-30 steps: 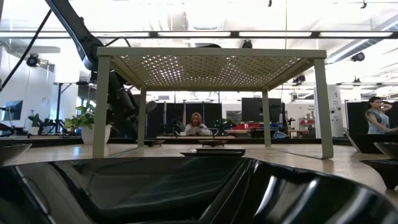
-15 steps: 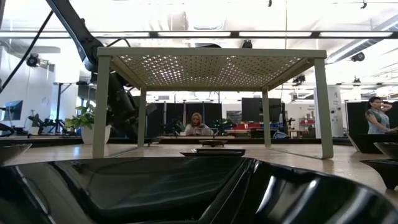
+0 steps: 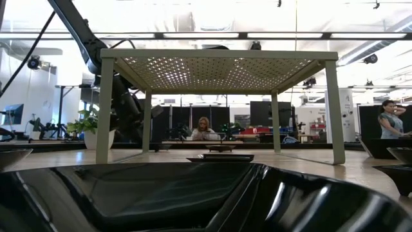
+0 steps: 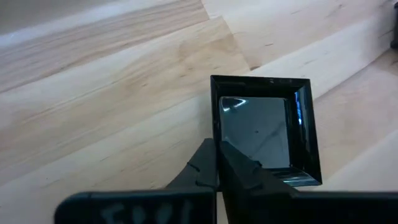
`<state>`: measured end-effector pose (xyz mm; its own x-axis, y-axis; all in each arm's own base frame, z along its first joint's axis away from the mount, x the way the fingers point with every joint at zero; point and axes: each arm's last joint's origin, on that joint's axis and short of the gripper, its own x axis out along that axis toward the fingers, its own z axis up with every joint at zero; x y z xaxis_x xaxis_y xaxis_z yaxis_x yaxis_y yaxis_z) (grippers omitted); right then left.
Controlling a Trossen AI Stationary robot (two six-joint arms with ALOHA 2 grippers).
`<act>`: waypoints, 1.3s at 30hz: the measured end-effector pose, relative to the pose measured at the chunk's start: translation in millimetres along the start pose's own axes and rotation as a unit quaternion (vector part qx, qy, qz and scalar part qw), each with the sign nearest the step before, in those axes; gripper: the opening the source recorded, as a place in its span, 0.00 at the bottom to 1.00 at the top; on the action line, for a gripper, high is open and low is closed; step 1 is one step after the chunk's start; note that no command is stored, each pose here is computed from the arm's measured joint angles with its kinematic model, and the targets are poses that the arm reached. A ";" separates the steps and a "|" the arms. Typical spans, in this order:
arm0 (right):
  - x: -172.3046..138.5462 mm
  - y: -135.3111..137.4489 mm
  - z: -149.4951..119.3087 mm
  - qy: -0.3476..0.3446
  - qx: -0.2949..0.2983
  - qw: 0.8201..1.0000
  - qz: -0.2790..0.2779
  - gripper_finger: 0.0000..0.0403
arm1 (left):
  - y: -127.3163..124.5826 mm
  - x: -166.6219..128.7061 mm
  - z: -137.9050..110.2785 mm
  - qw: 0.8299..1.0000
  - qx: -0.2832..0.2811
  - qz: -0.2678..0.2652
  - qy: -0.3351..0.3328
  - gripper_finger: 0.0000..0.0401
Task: Pick & Place Mini shaped plates
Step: Put the square plate on the shelf
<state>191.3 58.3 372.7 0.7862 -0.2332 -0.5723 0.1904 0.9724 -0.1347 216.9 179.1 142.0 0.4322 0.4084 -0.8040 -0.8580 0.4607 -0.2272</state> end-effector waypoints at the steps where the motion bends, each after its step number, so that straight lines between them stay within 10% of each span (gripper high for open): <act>1: 0.0 0.0 0.0 0.000 0.000 1.000 0.000 0.26 | -0.1 -0.1 0.0 1.000 0.000 -0.001 0.000 0.01; 15: 0.0 0.0 0.0 0.000 0.000 1.000 0.000 0.26 | -0.2 -7.9 0.1 1.000 0.000 -0.004 0.000 0.00; 39: 0.4 0.1 -0.3 0.001 0.000 1.000 0.000 0.26 | 0.5 -106.9 12.9 0.992 -0.010 -0.025 -0.123 0.00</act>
<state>191.4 58.3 372.2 0.7851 -0.2339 -0.5735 0.1905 0.9723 -0.1357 173.8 145.8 235.0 0.5266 0.5672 -0.6333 -0.8382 0.4707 -0.2753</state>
